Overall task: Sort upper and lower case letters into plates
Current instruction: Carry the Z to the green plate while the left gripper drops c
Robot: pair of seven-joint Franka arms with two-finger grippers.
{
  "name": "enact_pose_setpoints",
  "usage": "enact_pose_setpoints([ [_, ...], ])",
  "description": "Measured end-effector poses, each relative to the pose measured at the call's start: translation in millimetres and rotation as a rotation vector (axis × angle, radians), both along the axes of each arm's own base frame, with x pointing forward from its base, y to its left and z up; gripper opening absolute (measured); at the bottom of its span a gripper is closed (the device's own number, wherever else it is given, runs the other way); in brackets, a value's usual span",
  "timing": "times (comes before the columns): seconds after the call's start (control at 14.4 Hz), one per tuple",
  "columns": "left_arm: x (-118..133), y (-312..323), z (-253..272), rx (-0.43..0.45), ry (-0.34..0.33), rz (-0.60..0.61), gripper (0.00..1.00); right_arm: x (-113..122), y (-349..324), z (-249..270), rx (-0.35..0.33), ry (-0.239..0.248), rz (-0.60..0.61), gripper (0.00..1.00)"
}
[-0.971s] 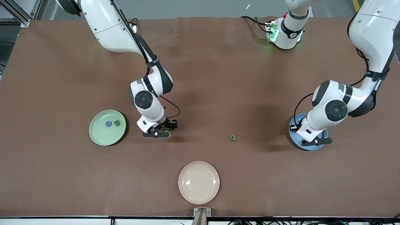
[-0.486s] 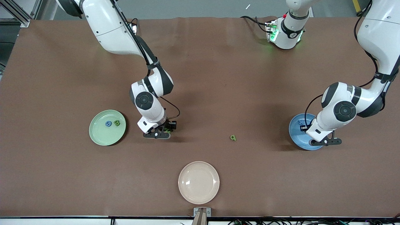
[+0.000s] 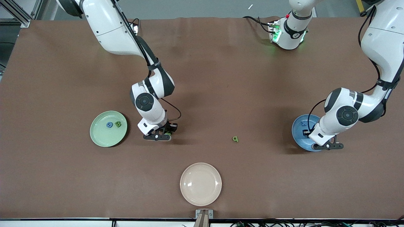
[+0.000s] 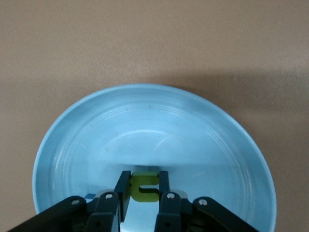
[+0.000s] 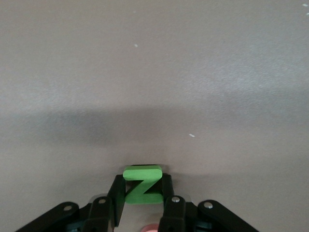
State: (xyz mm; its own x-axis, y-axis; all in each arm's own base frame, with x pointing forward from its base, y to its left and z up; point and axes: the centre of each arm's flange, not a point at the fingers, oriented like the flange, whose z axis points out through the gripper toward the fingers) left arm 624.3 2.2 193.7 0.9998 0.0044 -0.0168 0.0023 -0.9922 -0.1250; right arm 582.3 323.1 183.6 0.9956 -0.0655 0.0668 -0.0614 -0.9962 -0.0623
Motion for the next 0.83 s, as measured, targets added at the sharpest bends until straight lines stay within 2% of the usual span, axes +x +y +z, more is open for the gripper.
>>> enact_pose_setpoints([
  [0.21, 3, 9, -5, 0.022, -0.004, -0.010, 0.27, 18, -27, 20, -0.013, 0.022, -0.029, 0.35],
  [0.55, 5, 21, -8, 0.028, -0.005, -0.036, 0.27, 52, -146, 87, -0.024, 0.119, 0.103, 0.35],
  [0.83, 6, 24, -7, 0.029, -0.006, -0.039, 0.30, 53, -240, 73, -0.018, 0.173, 0.153, 0.35],
])
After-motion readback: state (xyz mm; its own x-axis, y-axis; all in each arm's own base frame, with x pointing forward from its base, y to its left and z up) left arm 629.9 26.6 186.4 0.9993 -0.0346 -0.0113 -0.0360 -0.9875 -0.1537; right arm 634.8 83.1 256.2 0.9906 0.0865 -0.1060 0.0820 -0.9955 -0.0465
